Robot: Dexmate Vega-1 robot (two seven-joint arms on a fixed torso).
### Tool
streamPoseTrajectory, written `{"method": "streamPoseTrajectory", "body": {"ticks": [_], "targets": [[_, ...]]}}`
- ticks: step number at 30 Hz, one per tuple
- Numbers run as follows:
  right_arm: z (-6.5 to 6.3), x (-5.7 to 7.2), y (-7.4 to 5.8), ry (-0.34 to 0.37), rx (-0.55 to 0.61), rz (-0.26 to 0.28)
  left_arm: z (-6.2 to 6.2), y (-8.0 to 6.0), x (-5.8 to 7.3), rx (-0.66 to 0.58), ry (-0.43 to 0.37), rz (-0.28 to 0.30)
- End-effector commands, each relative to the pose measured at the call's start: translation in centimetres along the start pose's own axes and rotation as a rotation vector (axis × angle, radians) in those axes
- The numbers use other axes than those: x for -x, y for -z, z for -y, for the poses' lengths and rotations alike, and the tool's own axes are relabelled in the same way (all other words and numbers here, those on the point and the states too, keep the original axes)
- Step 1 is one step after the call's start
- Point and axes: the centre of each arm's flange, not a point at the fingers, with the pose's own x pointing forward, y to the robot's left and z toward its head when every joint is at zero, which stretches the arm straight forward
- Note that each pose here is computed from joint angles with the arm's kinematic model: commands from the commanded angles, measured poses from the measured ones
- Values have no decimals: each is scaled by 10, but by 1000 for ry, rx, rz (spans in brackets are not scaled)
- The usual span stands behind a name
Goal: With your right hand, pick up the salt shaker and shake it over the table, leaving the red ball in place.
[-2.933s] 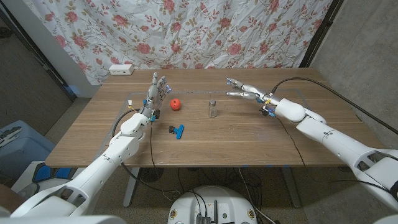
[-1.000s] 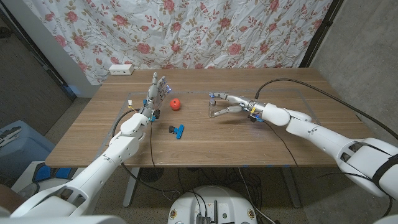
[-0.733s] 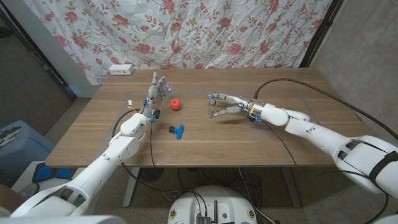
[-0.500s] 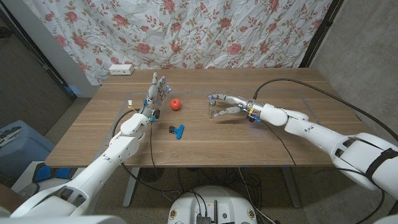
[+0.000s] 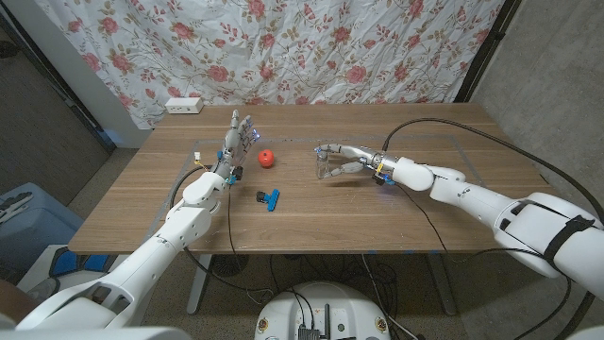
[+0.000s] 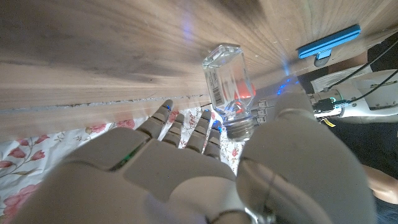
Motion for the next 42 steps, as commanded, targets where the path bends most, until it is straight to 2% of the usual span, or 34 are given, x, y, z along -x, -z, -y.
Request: {"method": "streamPoseTrajectory", "body": {"ticks": [1,26,42], "targets": [[2,-6,4,-5,10,-7,0,0,0,0,0,0],[7,-12,6,12,16,-14,0,0,0,0,0,0],[8,-16,6,-19,18,-20,0,0,0,0,0,0]]}}
